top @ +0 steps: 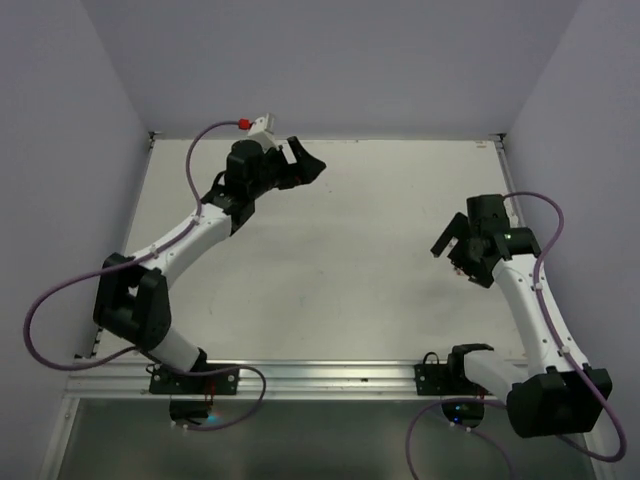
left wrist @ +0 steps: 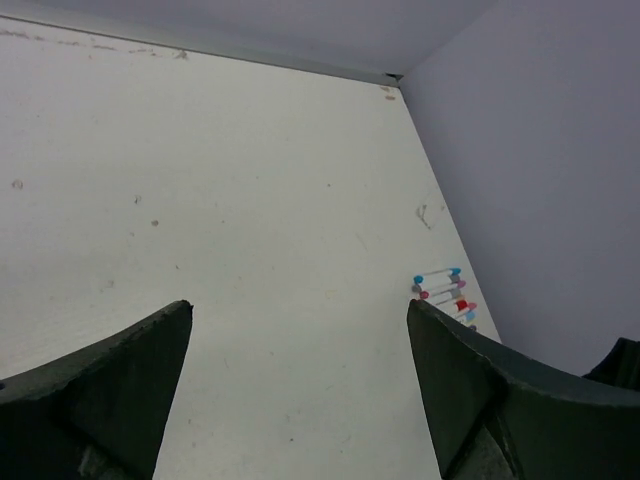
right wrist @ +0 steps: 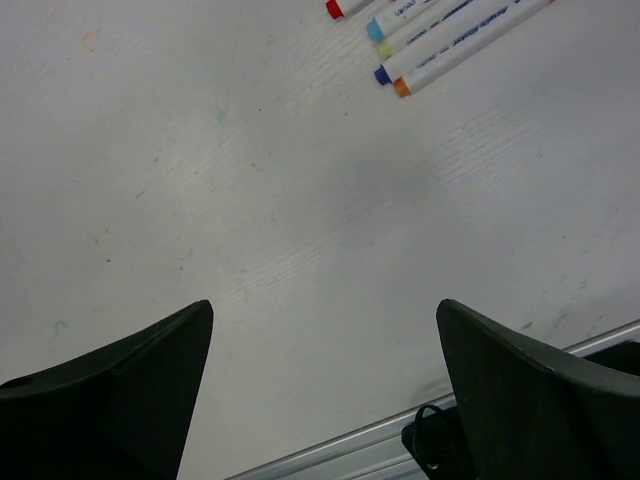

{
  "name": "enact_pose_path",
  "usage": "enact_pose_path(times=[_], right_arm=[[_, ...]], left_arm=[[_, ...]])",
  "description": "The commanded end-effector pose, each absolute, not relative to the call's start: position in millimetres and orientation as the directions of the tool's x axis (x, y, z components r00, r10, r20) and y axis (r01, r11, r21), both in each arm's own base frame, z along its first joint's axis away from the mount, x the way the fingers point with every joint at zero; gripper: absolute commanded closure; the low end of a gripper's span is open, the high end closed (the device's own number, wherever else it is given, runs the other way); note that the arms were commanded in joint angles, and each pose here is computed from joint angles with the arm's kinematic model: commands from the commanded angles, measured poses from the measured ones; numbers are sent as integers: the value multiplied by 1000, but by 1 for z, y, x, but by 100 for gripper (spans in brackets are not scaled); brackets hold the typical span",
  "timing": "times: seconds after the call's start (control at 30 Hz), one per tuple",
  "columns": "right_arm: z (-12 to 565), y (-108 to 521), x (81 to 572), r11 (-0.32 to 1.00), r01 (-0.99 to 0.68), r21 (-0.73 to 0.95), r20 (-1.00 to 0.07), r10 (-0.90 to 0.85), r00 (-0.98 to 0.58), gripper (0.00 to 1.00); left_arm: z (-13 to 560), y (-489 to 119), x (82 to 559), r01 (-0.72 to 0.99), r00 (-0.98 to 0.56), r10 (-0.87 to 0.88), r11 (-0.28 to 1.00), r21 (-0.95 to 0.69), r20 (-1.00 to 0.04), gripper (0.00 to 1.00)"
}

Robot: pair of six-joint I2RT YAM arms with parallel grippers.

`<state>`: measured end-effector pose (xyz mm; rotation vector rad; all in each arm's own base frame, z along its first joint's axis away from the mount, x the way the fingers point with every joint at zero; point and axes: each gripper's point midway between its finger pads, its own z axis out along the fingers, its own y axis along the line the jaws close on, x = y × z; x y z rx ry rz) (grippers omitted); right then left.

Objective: Open the pen caps

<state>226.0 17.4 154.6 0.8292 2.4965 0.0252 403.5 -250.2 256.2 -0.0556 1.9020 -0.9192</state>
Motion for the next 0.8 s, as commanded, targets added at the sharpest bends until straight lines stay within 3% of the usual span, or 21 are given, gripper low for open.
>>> enact_pose_path(times=[0.0, 0.03, 0.1, 0.23, 0.4, 0.6, 0.77], right_arm=[[141, 0, 228, 755, 638, 152, -416, 634, -652, 1], [142, 5, 230, 757, 629, 178, -389, 641, -661, 1], [146, -3, 231, 713, 671, 204, -355, 692, -628, 2], [165, -12, 252, 661, 695, 281, -387, 741, -549, 4], [170, -27, 267, 564, 770, 299, -362, 813, -455, 7], [117, -36, 266, 475, 858, 197, -221, 874, -434, 11], [104, -62, 263, 469, 878, 99, -253, 865, -433, 17]], left_arm=[[266, -274, 457, 371, -469, -402, 718, -589, -786, 10], [288, -288, 466, 436, -464, -394, 678, -592, -793, 13], [264, -294, 480, 408, -500, -402, 672, -619, -767, 15], [232, -302, 469, 333, -600, -436, 626, -705, -670, 18], [209, -322, 433, 343, -675, -326, 656, -672, -662, 22], [195, -302, 397, 372, -693, -182, 740, -561, -698, 21], [201, -286, 379, 407, -671, -119, 766, -498, -732, 21]])
